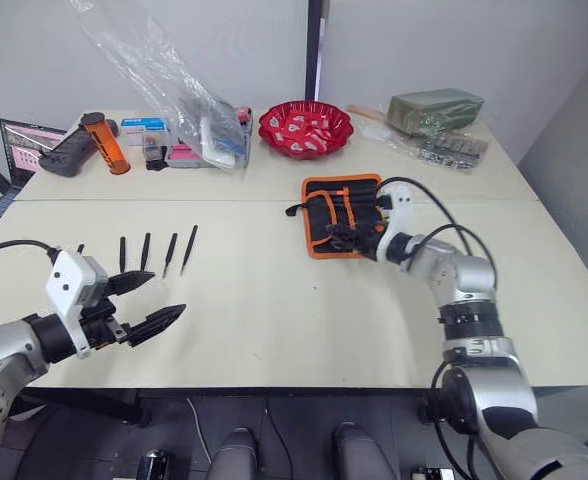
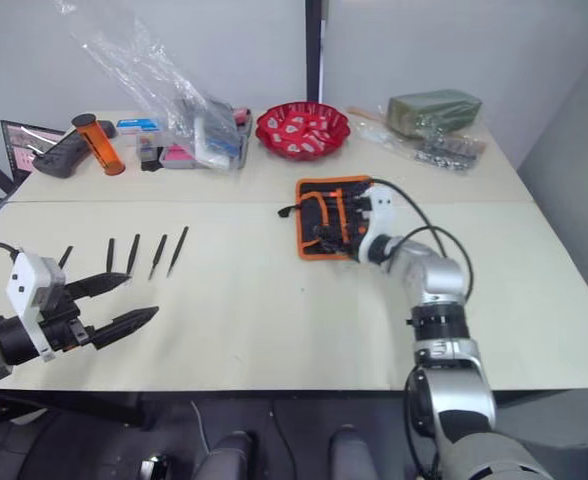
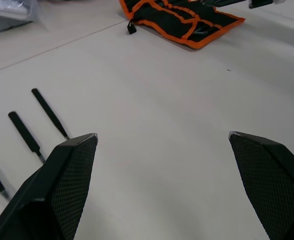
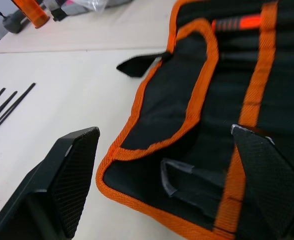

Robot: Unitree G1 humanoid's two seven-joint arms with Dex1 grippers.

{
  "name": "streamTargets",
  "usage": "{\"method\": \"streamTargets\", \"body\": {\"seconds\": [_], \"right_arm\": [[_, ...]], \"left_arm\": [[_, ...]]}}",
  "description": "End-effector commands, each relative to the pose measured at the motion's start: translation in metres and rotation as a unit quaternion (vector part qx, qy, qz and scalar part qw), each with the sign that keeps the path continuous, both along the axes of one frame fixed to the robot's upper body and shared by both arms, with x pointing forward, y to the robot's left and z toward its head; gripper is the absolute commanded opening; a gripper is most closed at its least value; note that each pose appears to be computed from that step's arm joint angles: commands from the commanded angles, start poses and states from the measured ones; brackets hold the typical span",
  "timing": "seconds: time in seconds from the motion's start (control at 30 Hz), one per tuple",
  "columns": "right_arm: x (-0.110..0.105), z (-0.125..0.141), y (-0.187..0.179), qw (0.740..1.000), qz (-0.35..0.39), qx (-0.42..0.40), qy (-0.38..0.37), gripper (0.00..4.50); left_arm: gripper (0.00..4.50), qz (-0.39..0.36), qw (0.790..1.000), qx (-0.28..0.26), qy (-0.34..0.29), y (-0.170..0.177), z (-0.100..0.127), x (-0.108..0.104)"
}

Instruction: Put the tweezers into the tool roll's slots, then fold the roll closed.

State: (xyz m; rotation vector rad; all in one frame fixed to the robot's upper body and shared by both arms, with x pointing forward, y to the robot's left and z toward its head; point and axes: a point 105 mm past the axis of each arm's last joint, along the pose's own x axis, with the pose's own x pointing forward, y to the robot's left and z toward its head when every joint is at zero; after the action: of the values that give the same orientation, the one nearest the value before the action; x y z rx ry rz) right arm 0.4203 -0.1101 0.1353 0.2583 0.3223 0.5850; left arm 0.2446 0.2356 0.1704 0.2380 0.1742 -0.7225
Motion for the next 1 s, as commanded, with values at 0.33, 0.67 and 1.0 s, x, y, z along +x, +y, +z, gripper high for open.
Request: {"method": "streamTargets", "body": {"seconds": [0.33,0.67,1.0], "right_arm": [[0.018,0.011,0.025,0.999,-0.032,0.034,-0.027,4.5],[0.021,0.009,0.033,0.996,-0.053,0.069,-0.008,1.25],[0.005,0.012,0.086,0.993,0.084,-0.018,-0.078,0.03]], "left_arm": [[4.48,-0.004,1.0,0.013,-0.021,0.004,0.011,0.004],[4.5,0.013,0.999,0.023,-0.019,0.016,0.012,0.001],[4.5,0.023,0.999,0.033,-0.017,0.021,0.01,0.002]]}}
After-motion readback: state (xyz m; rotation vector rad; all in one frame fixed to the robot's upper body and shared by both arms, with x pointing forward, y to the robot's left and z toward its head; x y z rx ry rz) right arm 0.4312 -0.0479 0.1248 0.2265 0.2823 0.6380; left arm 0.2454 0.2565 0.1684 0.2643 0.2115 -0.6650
